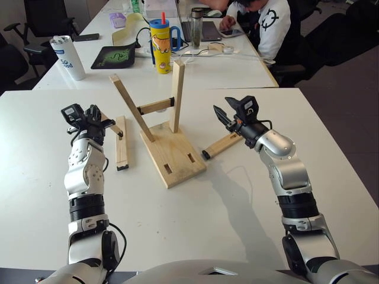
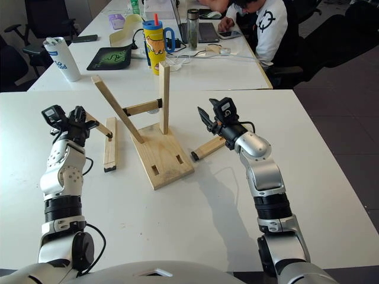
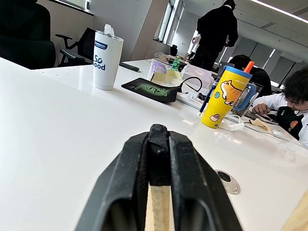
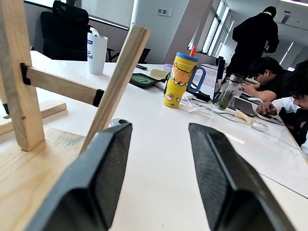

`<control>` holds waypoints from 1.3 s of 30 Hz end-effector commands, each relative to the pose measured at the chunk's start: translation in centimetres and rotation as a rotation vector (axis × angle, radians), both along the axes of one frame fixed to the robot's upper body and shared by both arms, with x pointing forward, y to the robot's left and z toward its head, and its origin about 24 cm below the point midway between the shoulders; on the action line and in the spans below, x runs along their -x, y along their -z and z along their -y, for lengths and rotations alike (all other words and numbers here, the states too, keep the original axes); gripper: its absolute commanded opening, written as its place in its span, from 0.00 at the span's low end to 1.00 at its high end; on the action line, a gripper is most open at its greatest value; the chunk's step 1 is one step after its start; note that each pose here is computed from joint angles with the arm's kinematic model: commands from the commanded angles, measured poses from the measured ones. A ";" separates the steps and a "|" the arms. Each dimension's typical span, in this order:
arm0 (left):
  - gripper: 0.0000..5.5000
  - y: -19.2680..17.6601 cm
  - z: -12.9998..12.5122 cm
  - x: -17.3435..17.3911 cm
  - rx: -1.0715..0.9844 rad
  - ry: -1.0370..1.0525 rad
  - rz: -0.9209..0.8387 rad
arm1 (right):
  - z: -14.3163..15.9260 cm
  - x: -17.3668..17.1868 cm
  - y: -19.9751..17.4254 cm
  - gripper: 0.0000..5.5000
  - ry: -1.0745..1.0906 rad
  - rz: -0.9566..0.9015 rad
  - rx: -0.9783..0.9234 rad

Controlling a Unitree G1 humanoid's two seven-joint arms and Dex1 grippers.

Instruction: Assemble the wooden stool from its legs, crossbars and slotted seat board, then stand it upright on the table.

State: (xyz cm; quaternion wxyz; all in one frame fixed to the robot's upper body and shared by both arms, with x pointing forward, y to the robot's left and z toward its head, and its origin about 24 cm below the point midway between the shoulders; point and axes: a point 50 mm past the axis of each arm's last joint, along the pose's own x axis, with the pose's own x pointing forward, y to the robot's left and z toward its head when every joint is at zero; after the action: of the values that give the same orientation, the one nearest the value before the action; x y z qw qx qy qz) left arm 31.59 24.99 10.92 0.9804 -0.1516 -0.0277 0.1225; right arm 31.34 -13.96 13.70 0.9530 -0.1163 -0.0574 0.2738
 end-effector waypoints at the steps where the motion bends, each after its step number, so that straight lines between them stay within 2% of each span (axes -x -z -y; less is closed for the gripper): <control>1: 0.08 0.6 -0.5 0.3 -0.009 -0.032 -0.024 | 0.0 0.1 0.4 0.39 0.003 -0.002 0.020; 9: 0.08 2.7 -0.1 0.4 0.049 -0.041 -0.067 | 0.1 0.1 0.4 0.39 0.006 0.001 0.027; 19: 0.08 0.0 0.4 -0.1 0.024 -0.019 0.029 | -0.1 0.1 0.4 0.39 -0.005 0.011 0.039; 27: 0.08 -0.1 1.0 -0.2 -0.021 0.016 0.019 | -0.1 0.1 0.3 0.39 -0.004 0.023 0.046; 39: 0.08 1.3 0.5 -0.1 -0.036 -0.002 -0.045 | 0.0 0.0 0.3 0.39 -0.002 0.021 0.046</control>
State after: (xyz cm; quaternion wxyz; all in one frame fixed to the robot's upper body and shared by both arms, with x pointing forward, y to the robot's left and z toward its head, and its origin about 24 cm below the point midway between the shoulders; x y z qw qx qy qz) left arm 31.79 24.17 10.12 0.9827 -0.1385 -0.0216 0.1214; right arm 31.21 -13.68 13.54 0.9490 -0.1369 -0.0646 0.2765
